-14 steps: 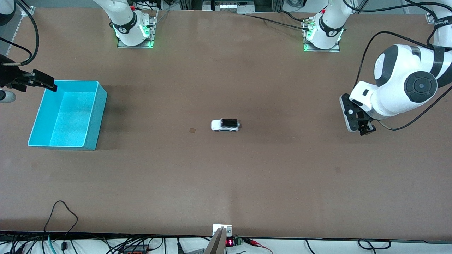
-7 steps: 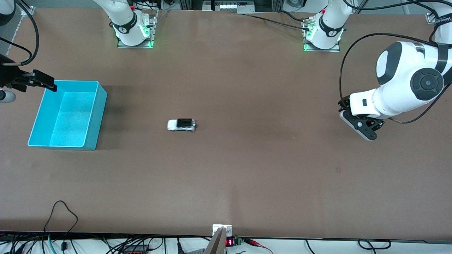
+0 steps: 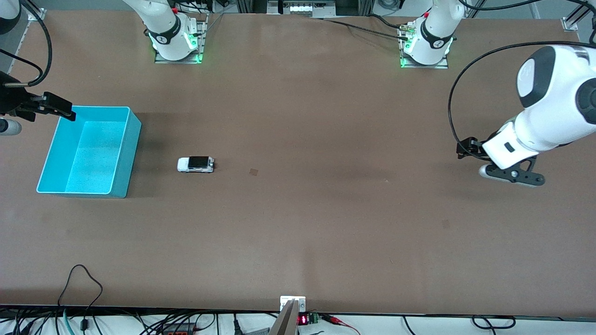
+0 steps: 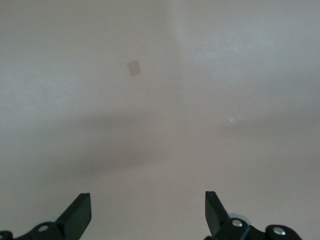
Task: Wind and store white jeep toy
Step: 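Raise the left gripper away while the jeep rolls toward the box, then reach the right gripper down to the jeep beside the box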
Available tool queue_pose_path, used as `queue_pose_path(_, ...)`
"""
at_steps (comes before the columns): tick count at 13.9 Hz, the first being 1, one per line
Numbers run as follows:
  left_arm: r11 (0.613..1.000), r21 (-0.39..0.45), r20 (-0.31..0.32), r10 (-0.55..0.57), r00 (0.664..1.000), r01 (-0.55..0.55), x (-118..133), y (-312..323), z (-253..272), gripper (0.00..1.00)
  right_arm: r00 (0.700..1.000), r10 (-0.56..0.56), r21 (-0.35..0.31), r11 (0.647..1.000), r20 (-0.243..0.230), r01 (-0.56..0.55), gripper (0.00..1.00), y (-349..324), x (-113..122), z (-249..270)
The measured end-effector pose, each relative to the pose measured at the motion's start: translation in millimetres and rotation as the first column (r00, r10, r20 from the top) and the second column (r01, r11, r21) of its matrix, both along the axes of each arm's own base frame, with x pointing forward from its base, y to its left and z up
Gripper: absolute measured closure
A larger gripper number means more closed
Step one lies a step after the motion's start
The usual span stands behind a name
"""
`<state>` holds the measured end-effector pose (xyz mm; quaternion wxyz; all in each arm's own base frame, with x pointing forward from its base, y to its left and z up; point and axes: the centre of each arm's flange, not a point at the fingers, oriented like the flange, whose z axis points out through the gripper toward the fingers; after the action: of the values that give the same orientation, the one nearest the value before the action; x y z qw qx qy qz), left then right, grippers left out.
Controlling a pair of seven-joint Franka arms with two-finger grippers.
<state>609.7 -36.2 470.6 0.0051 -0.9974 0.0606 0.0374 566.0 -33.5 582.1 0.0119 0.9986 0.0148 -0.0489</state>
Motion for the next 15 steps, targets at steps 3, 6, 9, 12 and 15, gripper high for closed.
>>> queue_pose_path(3,0.999,0.0,0.044,0.048,0.998,-0.048,7,6,25,0.0,1.0,0.0,0.0,1.0,-0.005,0.0,0.0,0,1,-3)
queue_pose_path(6,0.996,-0.001,0.083,0.086,0.993,-0.087,12,17,47,0.0,1.0,0.001,0.0,1.0,-0.023,-0.001,0.0,1,6,-13)
queue_pose_path(9,0.989,-0.005,0.111,0.149,0.983,-0.149,15,24,77,0.0,0.999,0.002,0.0,1.0,-0.039,-0.002,0.0,1,10,-23)
queue_pose_path(12,0.986,-0.02,0.14,0.168,0.976,-0.167,15,14,105,0.0,0.999,0.008,0.0,1.0,-0.049,-0.008,0.0,4,12,-28)
queue_pose_path(15,0.982,-0.026,0.12,0.188,0.975,-0.187,12,17,116,0.0,0.998,0.01,0.0,1.0,-0.062,-0.01,0.0,6,12,-32)
